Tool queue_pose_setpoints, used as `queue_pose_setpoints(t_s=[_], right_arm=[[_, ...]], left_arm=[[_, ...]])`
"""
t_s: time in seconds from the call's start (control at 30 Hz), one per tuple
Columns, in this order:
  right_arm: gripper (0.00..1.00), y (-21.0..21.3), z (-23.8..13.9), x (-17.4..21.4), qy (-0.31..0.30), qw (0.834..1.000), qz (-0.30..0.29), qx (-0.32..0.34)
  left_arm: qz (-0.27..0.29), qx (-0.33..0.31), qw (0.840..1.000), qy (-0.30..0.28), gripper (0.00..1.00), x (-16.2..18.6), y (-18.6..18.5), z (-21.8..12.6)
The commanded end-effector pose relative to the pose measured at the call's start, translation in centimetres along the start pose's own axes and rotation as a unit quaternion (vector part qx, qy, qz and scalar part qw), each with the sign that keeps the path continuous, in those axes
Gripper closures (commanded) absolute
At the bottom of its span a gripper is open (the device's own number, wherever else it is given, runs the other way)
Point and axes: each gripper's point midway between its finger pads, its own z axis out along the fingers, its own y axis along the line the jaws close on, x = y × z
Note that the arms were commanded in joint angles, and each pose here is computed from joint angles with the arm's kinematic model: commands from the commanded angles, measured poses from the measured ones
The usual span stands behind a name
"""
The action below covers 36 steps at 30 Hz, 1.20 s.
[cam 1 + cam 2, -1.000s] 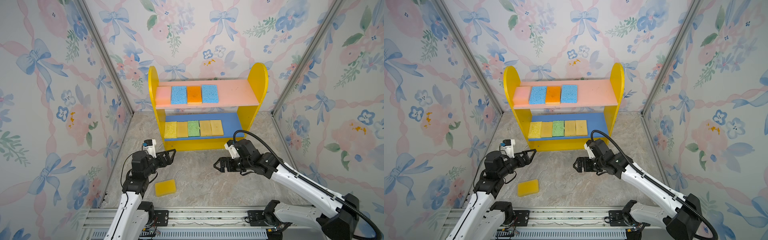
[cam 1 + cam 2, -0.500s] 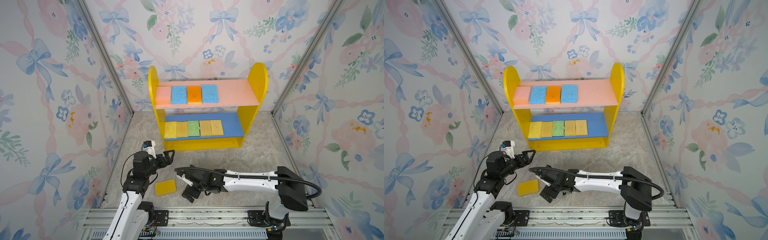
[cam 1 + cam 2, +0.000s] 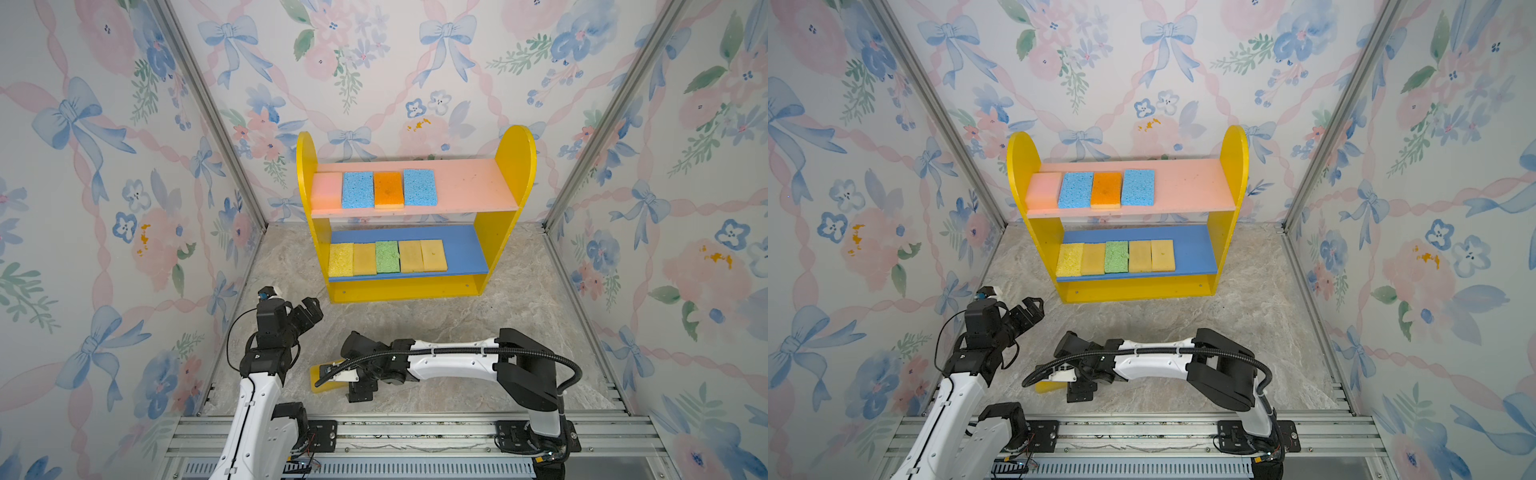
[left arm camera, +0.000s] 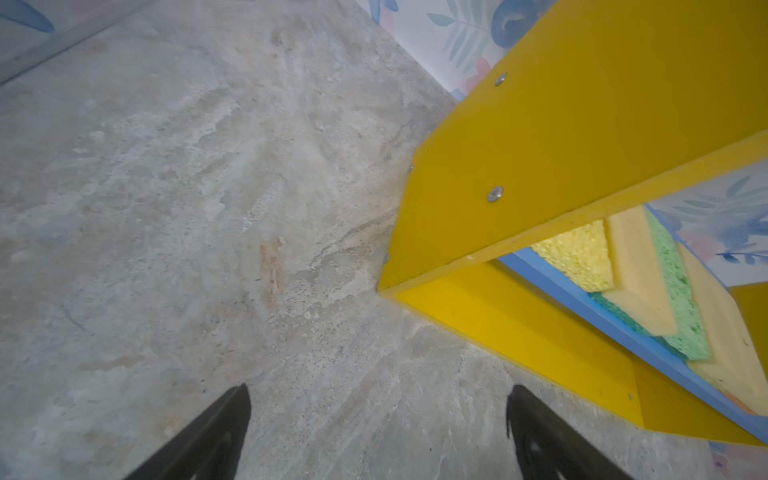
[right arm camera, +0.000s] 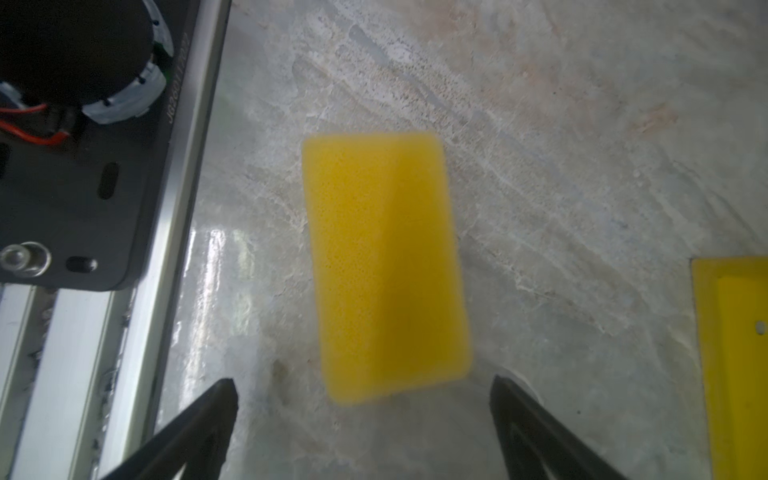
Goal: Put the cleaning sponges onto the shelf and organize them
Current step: 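Close the right gripper on the yellow sponge, then lift the yellow sponge upright toward the lower blue shelf with the right gripper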
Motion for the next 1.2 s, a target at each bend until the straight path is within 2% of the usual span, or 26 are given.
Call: queue_pose_setpoints(t_s=[0.0, 0.27, 0.53, 0.7, 0.83, 1.17], right_arm=[[0.03, -0.9, 0.8, -0.4, 0.002, 1.0, -0.015, -0.016], [0.03, -1.6, 3.6, 0.7, 0.019, 0.998, 0.027, -0.049], [0.03, -3.3, 5.6, 2.2, 0.038, 0.995, 0.075, -0.047], [0.0, -2.7, 6.2, 3.2, 0.056, 0.994, 0.073, -0.062], [0.11, -2.3, 6.1, 3.3, 0.055, 0.993, 0.075, -0.07], [0.35, -2.1, 3.3, 1.3, -0.013, 0.995, 0.085, -0.051]], left_arm=[[-0.014, -0.045, 0.999, -0.02, 0.02, -1.3, 1.6, -0.4], [-0.014, -0.039, 0.999, -0.017, 0.02, -1.5, 1.5, -0.4], [-0.011, -0.03, 0.999, -0.02, 0.02, -1.6, 1.1, -0.6], [-0.011, -0.026, 1.0, -0.011, 0.02, -1.4, 0.9, -0.3], [-0.01, -0.025, 1.0, -0.007, 0.02, -1.3, 0.9, -0.2], [-0.006, -0.02, 1.0, -0.001, 0.02, -1.1, 0.7, -0.1]])
